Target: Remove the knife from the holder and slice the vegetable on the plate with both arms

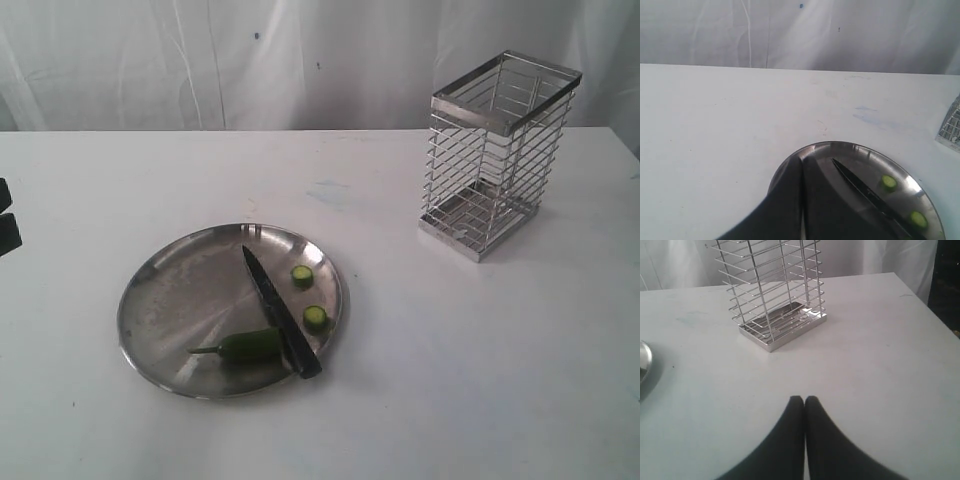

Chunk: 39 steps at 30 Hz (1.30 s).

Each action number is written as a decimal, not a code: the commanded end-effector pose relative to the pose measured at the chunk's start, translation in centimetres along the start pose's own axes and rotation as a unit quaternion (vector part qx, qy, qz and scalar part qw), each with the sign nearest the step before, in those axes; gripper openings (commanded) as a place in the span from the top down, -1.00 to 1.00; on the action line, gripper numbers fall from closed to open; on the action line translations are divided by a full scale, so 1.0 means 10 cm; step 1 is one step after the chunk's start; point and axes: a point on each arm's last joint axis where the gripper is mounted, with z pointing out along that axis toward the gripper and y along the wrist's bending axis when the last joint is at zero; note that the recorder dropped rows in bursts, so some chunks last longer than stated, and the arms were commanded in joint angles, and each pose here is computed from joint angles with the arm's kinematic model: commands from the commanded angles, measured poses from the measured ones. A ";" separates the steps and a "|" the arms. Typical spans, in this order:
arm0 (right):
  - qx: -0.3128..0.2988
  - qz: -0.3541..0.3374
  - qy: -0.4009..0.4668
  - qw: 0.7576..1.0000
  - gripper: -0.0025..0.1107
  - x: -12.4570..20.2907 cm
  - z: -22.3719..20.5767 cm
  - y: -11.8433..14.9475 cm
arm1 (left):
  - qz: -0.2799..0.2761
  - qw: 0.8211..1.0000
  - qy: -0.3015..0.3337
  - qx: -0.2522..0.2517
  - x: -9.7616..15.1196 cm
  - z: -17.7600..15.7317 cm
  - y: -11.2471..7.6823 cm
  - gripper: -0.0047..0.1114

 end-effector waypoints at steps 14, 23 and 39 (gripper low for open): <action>-0.004 0.001 -0.001 1.000 0.96 0.00 0.00 0.01 | -0.009 1.000 -0.002 0.003 -0.01 -0.01 0.00 0.92; -0.004 0.001 -0.001 1.000 0.96 0.00 0.00 0.01 | -0.026 0.998 -0.057 -0.024 -0.13 -0.20 0.13 0.92; -0.004 0.001 -0.001 1.000 0.96 0.00 0.00 0.01 | -0.037 0.933 -0.355 -0.053 -0.31 -1.49 0.17 0.92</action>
